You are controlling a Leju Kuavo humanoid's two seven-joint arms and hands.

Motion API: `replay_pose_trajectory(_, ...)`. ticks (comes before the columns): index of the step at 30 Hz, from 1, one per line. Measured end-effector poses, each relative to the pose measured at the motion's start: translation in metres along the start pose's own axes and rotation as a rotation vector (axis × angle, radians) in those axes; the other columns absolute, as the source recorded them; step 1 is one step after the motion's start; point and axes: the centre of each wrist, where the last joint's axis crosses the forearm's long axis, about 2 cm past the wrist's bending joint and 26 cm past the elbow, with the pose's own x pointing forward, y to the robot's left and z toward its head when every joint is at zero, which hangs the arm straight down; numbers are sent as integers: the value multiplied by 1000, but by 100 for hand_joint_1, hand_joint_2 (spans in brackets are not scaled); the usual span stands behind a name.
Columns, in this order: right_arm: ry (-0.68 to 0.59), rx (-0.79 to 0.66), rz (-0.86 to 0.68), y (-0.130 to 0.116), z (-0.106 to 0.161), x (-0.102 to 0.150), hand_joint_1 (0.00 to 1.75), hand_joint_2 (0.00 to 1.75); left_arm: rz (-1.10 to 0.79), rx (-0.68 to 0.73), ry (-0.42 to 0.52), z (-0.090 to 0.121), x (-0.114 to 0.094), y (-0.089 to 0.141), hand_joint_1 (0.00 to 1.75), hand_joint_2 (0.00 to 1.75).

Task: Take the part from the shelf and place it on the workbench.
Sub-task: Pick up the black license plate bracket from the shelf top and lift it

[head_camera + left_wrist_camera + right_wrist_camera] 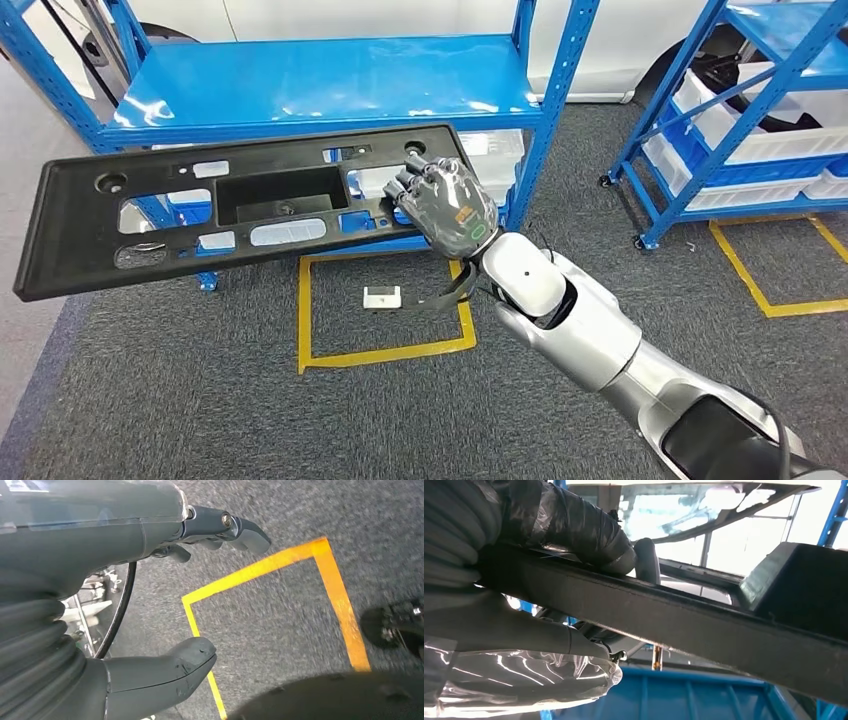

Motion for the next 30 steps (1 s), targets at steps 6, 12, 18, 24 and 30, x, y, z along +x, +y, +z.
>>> replay_pose_trajectory(6,-3,3,-4,-1,-3,0,175,175,6,3,2,0,-1,2,0,175)
replay_pose_trajectory(12,-2,4,-9,-1,-4,0,175,175,9,10,1,-1,0,4,0,175)
replay_pose_trajectory(18,1,7,-10,-1,-4,-1,175,175,13,10,2,-1,-1,4,0,175)
replay_pose_trajectory(24,3,14,-14,0,-4,-1,175,175,15,9,1,-1,0,4,0,175)
replay_pose_trajectory(30,6,10,-19,-2,-7,-2,175,175,38,0,-13,-1,0,2,0,175)
